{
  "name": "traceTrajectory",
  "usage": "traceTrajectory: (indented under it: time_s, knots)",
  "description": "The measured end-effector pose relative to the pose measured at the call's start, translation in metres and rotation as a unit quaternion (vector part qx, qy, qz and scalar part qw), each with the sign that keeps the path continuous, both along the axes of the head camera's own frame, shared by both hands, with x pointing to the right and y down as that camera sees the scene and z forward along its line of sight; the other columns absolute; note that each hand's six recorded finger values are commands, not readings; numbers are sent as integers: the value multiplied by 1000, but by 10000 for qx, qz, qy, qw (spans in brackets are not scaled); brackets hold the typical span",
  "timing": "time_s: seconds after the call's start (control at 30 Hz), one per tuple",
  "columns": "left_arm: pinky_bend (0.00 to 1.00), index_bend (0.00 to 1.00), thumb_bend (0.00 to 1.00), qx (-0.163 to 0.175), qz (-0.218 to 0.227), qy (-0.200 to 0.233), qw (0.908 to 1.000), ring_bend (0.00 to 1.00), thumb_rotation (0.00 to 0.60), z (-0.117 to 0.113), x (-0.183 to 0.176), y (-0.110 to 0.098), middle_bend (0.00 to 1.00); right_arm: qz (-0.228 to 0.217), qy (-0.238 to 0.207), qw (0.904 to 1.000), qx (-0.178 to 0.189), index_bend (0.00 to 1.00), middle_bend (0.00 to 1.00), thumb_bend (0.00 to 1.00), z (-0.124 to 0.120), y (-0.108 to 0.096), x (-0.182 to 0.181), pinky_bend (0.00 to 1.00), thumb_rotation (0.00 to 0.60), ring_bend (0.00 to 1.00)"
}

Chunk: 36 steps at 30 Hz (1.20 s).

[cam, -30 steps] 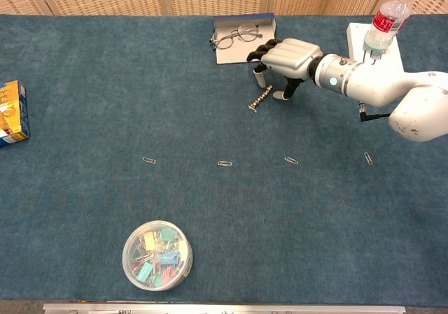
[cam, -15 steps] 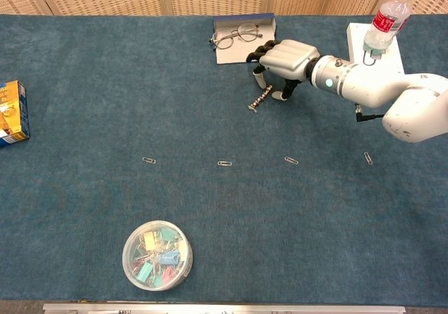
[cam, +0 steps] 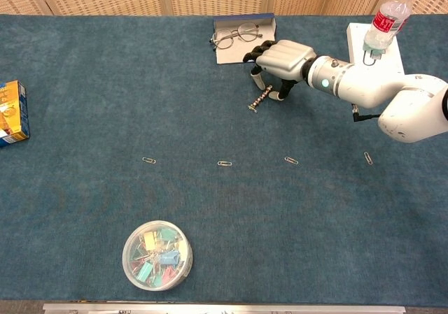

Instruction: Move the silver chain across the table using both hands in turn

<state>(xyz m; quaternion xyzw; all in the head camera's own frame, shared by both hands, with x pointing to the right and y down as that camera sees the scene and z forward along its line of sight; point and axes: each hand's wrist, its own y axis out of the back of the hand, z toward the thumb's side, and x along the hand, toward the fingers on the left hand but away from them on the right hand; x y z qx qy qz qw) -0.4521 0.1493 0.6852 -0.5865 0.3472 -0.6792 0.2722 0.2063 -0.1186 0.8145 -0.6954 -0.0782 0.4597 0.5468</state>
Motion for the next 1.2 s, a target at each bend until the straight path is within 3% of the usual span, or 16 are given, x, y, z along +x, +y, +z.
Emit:
traceTrajectory:
  time_s: [0.8,1.2]
  knots:
    - [0,255,104,-6,-14,-4,10000,0,600,0,-2,0,0,27,100,9999,18,534,95,290,5,0,1,40,600,0]
    - [0,254,104,-4,-20,-9,10000,0,600,0,-3,1,0,25,53,10000,21,611,95,291,5,0,0,40,600,0]
